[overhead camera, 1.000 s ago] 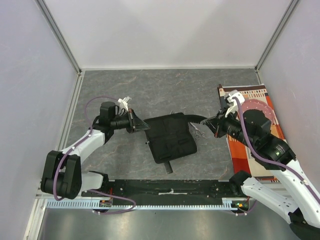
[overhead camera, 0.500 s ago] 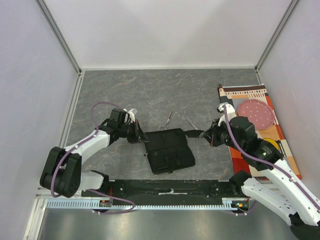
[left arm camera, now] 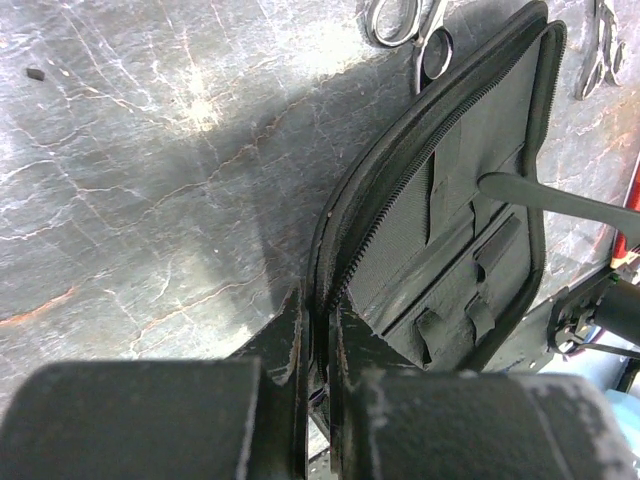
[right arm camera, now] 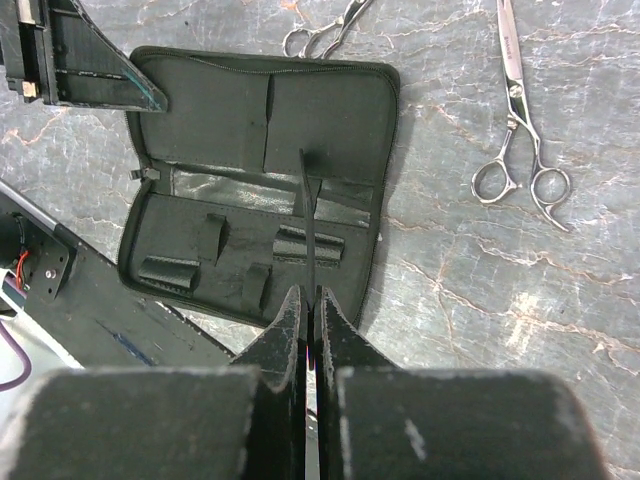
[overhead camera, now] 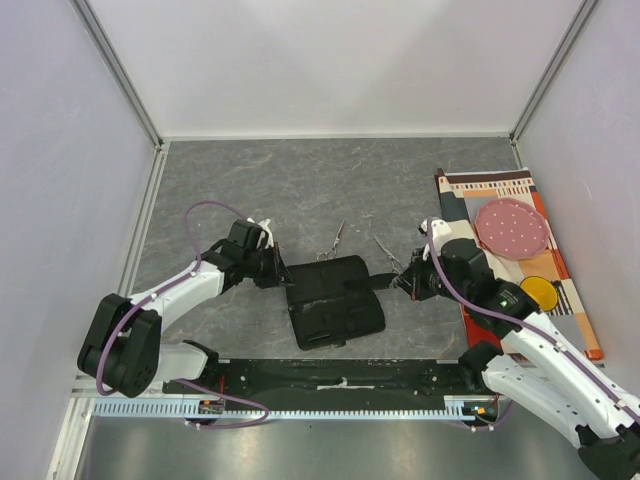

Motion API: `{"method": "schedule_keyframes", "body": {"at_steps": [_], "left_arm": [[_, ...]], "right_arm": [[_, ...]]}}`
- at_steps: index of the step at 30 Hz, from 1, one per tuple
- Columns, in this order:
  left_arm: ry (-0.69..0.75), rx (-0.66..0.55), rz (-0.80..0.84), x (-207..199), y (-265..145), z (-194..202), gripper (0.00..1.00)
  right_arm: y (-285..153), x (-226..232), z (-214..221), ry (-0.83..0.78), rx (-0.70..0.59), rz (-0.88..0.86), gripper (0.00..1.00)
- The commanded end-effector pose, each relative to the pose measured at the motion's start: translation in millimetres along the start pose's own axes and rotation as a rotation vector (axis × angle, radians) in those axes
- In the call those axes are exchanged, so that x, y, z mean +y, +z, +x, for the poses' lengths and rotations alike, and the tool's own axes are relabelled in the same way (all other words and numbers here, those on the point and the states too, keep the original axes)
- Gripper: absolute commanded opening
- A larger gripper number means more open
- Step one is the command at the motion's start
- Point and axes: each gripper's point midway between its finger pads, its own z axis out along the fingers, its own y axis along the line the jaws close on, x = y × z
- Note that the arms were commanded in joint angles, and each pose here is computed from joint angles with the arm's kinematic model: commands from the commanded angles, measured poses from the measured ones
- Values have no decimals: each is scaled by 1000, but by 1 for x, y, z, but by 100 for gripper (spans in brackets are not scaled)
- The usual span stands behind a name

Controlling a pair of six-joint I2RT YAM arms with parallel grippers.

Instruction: Sort the hair-cutting tools

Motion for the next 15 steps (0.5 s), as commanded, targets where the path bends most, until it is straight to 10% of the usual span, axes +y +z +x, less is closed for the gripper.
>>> {"method": "schedule_keyframes", "body": {"at_steps": [1, 15], "left_arm": [[61, -78, -144, 27, -1, -14, 2], [78, -83, -58, 12, -3, -12, 2]], "right_arm": [[9, 7, -10, 6, -39, -65, 0], [29, -17, 11, 68, 41, -128, 0]]}}
